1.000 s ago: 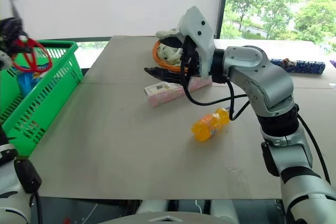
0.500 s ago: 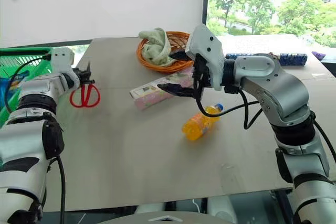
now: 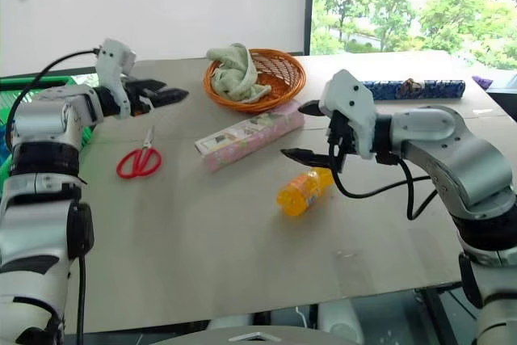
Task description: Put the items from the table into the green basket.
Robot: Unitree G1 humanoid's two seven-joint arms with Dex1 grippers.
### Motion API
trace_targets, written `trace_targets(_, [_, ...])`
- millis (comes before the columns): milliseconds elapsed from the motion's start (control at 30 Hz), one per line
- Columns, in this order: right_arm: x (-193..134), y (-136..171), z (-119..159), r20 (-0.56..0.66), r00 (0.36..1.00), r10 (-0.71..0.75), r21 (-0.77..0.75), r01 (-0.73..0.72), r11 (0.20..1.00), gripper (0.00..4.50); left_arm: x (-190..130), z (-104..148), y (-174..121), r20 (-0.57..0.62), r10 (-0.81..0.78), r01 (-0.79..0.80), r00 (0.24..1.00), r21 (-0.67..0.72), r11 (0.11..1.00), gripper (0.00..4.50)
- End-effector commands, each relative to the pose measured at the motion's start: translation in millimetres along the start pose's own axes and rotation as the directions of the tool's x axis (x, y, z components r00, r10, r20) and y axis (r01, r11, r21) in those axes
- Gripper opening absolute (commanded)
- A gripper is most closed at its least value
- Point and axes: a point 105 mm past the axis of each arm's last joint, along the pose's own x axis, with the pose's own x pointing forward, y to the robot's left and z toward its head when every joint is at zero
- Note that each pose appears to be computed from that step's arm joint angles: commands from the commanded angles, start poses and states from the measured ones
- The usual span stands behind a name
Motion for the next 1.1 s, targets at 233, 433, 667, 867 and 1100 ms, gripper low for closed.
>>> trace_targets(233, [-33.8, -8.4, -0.2, -0.026, 0.994, -0.107, -0.036, 0.106, 0.994, 4.5, 40.4, -14.9, -54.1, -0.192, -0.141, 0.184, 0.971, 0.224, 0.957, 4.47])
trace_targets(433, [-54.7, -5.5, -8.8, -0.077, 0.98, -0.185, -0.023, 0.183, 0.983, 4.5, 60.4, -23.6, -36.9, -0.282, -0.012, 0.129, 0.959, 0.4, 0.907, 4.47])
trace_targets(667, [-59.3, -0.1, -16.8, -0.095, 0.973, -0.212, 0.009, 0.214, 0.977, 4.5, 87.4, -39.3, -32.0, -0.324, 0.007, 0.135, 0.946, 0.413, 0.901, 4.47])
trace_targets(867, [-65.5, 0.6, -27.9, -0.143, 0.966, -0.214, 0.016, 0.218, 0.976, 4.5, 99.9, -53.6, -21.4, -0.376, 0.028, 0.092, 0.926, 0.299, 0.95, 4.47])
trace_targets(1100, [-63.1, 3.0, -27.8, -0.129, 0.973, -0.193, 0.037, 0.199, 0.979, 4.5, 99.6, -64.6, -21.5, -0.403, -0.009, 0.137, 0.915, 0.289, 0.948, 2.74])
